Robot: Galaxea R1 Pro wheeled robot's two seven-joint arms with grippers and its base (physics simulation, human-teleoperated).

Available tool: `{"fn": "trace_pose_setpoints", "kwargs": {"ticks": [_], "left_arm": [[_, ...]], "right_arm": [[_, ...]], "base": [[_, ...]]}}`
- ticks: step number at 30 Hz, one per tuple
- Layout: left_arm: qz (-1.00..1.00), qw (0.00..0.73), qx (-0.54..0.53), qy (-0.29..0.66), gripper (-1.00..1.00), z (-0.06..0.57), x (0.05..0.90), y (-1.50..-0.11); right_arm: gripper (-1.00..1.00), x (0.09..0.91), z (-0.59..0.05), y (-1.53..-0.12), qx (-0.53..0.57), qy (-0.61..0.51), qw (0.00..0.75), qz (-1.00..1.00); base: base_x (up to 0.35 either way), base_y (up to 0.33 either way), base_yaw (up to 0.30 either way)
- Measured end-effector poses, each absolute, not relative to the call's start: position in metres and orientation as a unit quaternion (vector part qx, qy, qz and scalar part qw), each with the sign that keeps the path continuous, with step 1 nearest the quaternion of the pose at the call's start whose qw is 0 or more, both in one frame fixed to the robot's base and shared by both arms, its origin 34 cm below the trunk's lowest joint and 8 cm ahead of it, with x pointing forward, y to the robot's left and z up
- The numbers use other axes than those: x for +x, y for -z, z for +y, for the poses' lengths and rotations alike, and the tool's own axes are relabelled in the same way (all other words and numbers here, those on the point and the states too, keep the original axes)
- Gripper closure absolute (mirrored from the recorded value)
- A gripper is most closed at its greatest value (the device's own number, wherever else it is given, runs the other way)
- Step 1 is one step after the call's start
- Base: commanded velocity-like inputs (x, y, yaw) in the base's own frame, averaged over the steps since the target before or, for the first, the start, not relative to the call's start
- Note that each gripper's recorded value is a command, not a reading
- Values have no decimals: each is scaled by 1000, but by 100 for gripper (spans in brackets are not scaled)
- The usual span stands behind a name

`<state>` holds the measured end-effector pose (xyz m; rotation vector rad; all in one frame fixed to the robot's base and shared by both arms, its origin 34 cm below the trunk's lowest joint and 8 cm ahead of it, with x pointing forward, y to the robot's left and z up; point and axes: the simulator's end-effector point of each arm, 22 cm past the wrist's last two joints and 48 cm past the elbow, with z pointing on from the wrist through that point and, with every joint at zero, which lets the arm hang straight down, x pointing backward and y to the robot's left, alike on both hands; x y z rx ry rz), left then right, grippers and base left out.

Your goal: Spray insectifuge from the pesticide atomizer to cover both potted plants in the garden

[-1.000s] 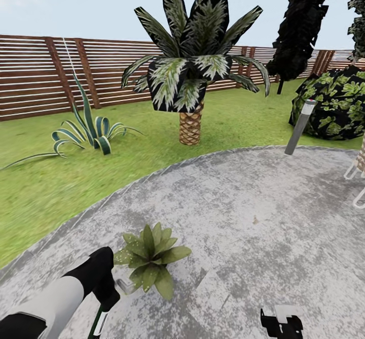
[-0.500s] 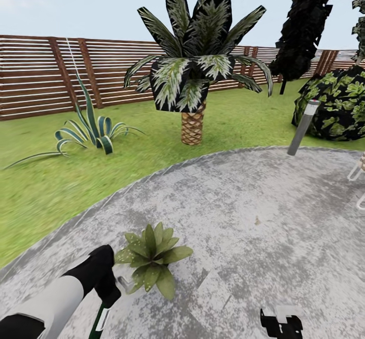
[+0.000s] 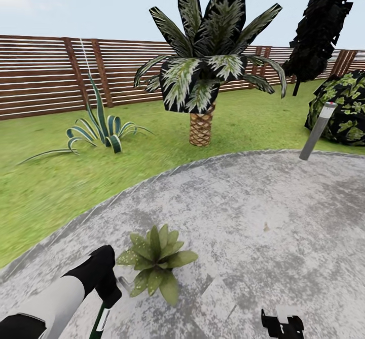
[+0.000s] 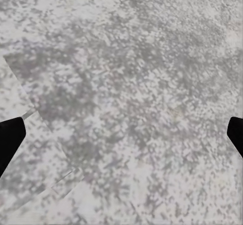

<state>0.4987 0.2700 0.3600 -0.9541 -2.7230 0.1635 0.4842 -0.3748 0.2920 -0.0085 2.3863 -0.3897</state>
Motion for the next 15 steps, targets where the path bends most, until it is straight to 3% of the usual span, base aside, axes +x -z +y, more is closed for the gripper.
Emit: {"fn": "trace_pose_setpoints", "kwargs": {"ticks": [6,10,15], "left_arm": [[-929,139,-331,-94,100,255,488,-364],[-925,141,-336,-106,100,250,487,-367],[-925,141,-336,-107,100,250,487,-368]], "right_arm": [[-100,484,-375,-292,-3,151,354,923],[-100,484,-375,-292,-3,151,354,923],[-100,485,-371,-291,-2,149,354,923]], "base": [[135,-163,0],[15,-19,1],[1,-1,193]]}}
